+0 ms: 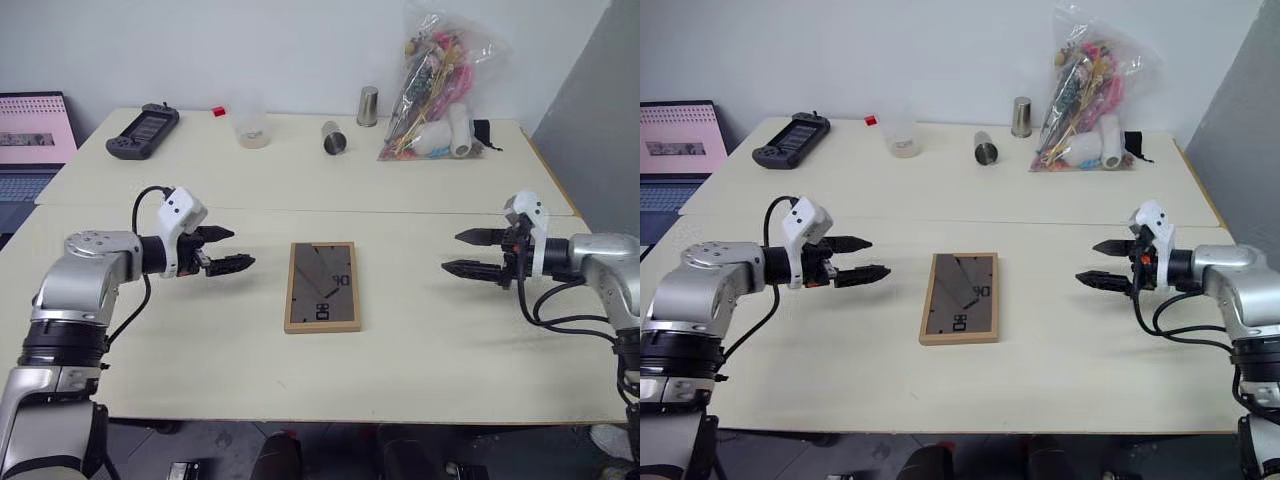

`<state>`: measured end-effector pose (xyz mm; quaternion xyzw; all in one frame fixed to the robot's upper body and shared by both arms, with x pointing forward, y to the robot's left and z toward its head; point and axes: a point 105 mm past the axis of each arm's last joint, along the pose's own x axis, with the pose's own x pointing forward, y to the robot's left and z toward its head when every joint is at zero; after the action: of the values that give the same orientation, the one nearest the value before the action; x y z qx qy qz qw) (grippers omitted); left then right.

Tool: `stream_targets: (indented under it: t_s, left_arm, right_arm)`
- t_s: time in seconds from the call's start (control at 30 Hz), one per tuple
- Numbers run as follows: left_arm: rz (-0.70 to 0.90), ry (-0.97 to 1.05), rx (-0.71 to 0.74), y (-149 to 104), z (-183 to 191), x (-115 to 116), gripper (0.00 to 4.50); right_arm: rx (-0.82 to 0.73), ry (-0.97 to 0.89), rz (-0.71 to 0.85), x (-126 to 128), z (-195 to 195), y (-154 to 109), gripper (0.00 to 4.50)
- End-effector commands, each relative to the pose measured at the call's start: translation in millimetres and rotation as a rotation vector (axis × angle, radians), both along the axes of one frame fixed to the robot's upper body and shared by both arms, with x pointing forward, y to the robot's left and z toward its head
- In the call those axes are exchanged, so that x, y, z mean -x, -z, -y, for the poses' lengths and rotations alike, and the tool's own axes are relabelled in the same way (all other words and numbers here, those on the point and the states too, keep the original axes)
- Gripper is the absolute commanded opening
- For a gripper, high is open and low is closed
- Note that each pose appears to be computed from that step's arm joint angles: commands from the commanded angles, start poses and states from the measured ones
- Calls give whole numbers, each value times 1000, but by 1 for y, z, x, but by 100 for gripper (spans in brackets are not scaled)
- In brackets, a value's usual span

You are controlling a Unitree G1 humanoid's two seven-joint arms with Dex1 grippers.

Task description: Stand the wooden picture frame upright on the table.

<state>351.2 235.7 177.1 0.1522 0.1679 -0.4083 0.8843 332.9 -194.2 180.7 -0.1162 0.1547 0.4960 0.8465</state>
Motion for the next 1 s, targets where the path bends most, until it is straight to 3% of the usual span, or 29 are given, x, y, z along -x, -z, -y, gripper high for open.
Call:
stream_targets:
  t_s: [0.03, 0.83, 0.97, 1.0]
  left_arm:
    - [55, 13, -40, -15, 0, -1, 450]
    - [38, -12, -62, -1, -3, -2, 450]
    - [32, -9, -50, 2, -2, -1, 381]
    - [31, -8, -48, 2, -2, -1, 359]
  right_arm:
    - [2, -14, 35, -1, 0, -10, 448]
    - [24, -25, 21, 6, -7, 4, 448]
    - [19, -29, 22, 7, -14, 8, 450]
    - [18, -31, 22, 8, -15, 10, 412]
